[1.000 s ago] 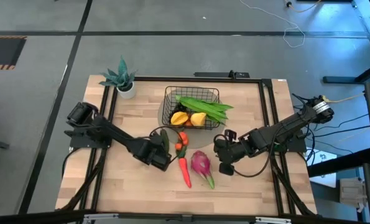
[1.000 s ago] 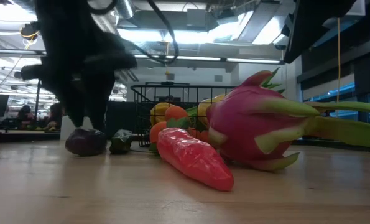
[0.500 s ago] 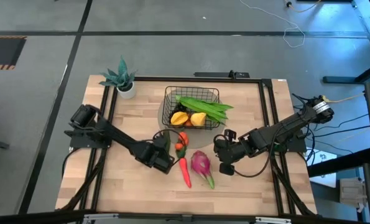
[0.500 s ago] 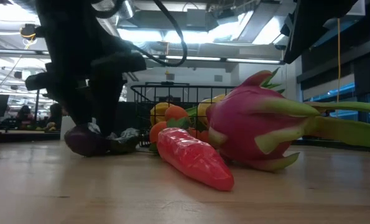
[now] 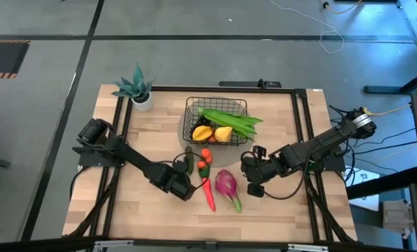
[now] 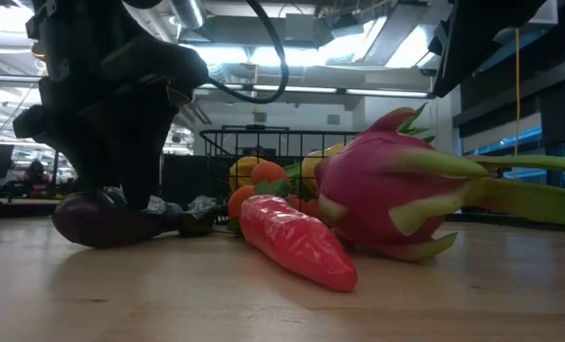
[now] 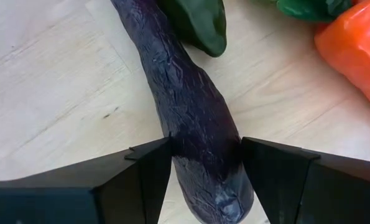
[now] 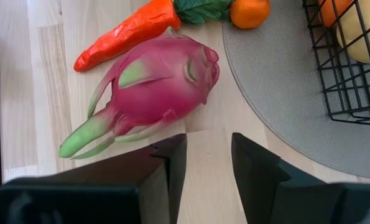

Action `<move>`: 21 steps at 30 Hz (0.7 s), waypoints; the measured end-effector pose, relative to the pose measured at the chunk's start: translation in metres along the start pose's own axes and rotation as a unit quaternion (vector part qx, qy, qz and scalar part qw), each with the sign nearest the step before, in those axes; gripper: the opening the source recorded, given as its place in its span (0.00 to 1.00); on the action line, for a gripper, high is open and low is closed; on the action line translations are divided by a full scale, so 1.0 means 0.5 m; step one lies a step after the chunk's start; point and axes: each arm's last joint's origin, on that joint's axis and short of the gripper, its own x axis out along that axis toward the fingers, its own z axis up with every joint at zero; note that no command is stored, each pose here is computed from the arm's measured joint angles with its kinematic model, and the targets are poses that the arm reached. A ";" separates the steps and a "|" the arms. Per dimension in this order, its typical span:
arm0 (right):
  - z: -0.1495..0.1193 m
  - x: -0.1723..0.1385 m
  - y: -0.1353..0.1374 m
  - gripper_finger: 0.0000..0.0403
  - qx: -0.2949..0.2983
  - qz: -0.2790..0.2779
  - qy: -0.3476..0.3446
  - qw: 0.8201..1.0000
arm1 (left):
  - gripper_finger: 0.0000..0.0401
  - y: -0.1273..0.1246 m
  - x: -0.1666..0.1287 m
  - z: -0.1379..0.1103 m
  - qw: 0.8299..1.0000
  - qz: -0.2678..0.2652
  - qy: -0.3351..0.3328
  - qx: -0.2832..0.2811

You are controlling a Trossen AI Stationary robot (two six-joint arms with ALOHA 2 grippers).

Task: Build produce basket
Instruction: Put the eggplant into the wire basket

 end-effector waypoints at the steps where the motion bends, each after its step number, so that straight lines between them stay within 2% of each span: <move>1: 0.000 0.000 0.000 0.29 0.000 0.000 0.000 1.000 | 0.46 0.000 0.001 0.000 1.000 0.001 0.000 0.000; 14: 0.000 0.000 0.000 0.29 0.000 0.000 0.000 1.000 | 0.46 -0.001 0.007 -0.003 1.000 0.005 -0.007 -0.010; 18: 0.000 0.000 0.000 0.29 0.000 0.000 0.000 1.000 | 0.50 -0.001 0.008 -0.007 1.000 0.006 -0.025 -0.015; 21: 0.000 0.000 0.000 0.29 -0.001 0.000 0.000 1.000 | 0.54 0.001 0.016 -0.011 1.000 0.011 -0.014 -0.012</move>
